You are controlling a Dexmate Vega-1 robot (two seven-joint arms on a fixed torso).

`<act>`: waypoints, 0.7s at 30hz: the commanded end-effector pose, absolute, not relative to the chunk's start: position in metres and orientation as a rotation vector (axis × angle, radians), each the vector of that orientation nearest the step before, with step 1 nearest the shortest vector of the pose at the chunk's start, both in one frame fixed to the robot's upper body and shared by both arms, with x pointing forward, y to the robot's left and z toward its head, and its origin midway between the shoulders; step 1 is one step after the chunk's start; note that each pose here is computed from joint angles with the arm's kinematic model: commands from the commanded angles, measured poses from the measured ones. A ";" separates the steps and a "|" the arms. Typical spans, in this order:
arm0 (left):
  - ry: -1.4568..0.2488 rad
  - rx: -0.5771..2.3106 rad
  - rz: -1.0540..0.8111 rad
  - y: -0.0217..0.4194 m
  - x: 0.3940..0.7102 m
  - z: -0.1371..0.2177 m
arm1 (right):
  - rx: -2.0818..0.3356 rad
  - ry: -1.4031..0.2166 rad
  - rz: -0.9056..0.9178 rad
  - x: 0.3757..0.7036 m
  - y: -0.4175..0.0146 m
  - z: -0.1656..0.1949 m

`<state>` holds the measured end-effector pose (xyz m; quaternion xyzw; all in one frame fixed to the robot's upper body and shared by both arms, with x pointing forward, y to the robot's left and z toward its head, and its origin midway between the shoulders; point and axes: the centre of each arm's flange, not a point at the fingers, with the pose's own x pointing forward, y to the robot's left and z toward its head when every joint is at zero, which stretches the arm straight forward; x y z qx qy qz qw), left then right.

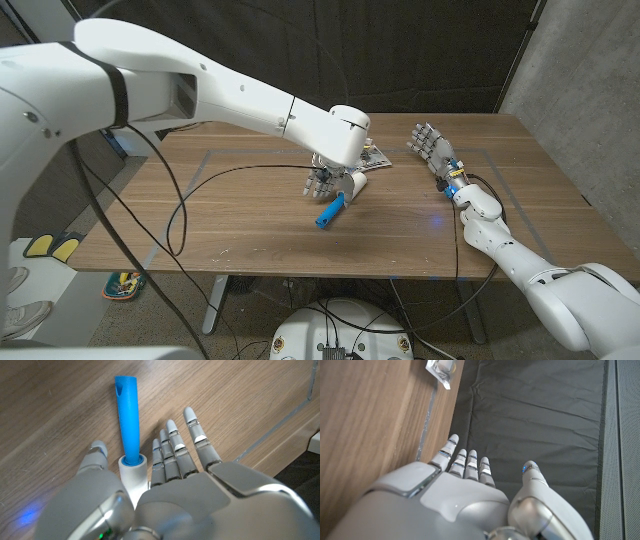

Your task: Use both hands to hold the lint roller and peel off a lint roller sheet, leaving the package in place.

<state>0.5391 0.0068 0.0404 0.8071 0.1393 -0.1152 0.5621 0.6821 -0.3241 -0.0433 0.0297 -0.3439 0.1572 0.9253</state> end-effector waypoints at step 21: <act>0.441 1.977 -0.168 -0.027 0.557 -0.002 | 0.071 -0.697 0.322 0.691 -0.344 -0.049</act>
